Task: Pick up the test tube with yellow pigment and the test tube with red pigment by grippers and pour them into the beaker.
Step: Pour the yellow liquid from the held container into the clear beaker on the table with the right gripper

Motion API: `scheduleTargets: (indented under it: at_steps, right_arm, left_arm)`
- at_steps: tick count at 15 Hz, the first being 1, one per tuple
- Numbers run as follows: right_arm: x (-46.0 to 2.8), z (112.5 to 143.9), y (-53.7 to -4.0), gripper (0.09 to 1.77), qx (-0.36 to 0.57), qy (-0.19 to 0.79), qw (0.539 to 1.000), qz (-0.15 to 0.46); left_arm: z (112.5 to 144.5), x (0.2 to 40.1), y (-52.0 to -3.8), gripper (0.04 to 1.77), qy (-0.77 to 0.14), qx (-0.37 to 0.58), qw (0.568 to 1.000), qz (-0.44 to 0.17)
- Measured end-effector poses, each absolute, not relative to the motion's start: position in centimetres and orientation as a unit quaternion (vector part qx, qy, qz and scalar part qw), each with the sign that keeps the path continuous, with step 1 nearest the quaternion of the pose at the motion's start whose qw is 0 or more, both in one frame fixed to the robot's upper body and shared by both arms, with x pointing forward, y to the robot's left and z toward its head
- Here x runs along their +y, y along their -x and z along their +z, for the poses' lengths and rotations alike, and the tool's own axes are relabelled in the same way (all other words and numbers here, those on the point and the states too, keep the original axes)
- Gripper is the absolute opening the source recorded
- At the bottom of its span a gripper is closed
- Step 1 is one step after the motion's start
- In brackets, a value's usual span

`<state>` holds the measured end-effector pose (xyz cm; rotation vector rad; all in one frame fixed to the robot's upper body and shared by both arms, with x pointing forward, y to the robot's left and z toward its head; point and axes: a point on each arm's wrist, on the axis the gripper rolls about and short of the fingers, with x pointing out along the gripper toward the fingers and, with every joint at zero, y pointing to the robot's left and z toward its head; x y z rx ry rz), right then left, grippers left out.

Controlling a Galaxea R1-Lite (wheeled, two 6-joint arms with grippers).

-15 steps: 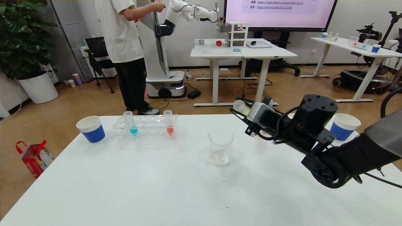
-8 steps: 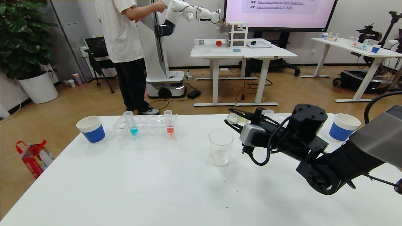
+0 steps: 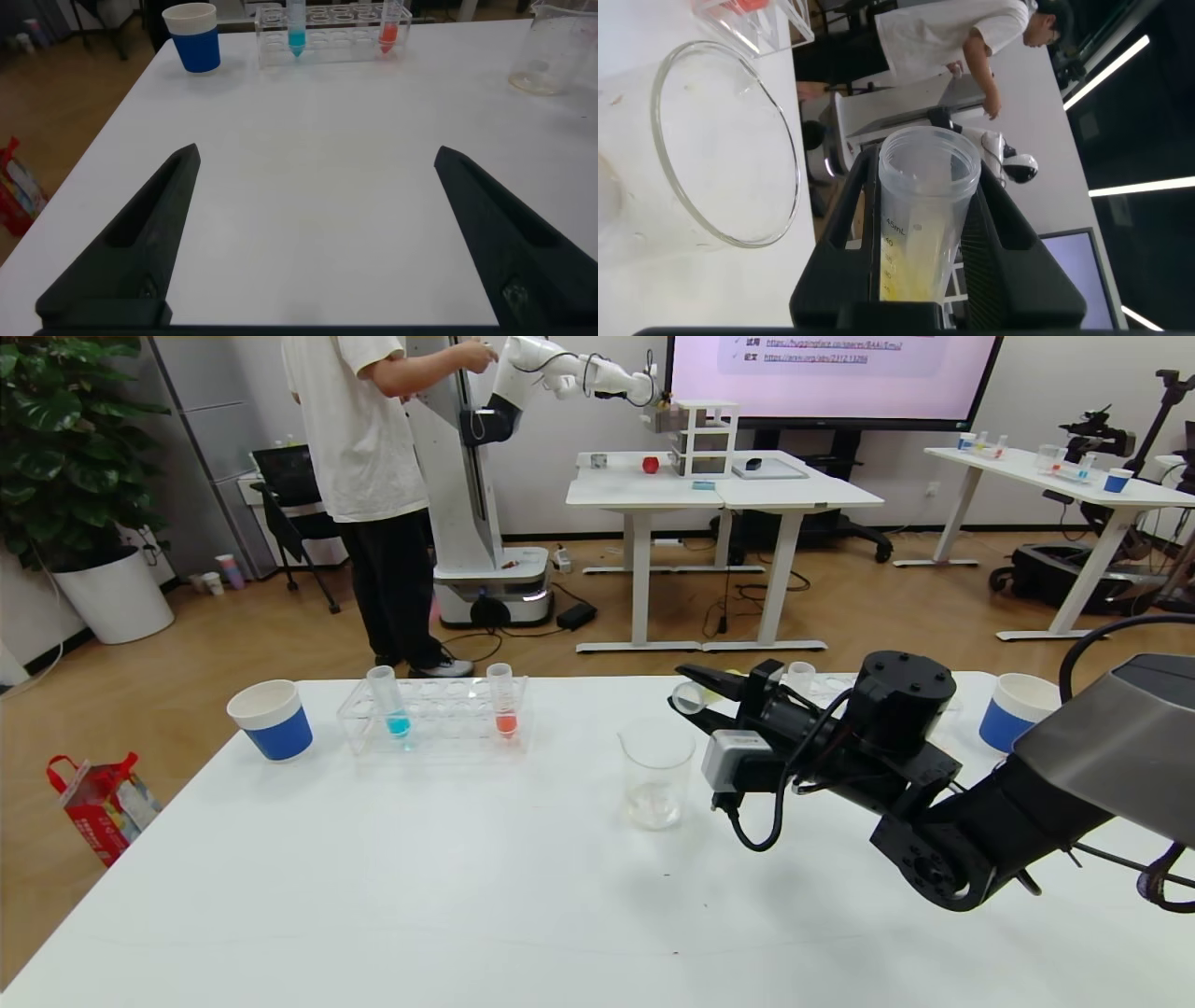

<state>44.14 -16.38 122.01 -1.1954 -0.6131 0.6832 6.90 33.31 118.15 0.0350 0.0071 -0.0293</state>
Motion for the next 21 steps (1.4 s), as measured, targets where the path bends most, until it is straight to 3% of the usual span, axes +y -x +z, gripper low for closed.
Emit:
scheduleTargets:
  at_steps: [7,21]
  right_arm:
    - [-16.6,122.3,-44.9,0.50,-0.302,0.599,0.689,0.273]
    - [-15.0,121.5,-45.3,0.50,-0.354,0.654,0.614,0.264]
  left_arm:
    - [118.2,33.3,-6.9,1.75,-0.017,0.003,1.000,-0.015]
    - [118.2,33.3,-6.9,1.75,-0.018,0.003,1.000,-0.015]
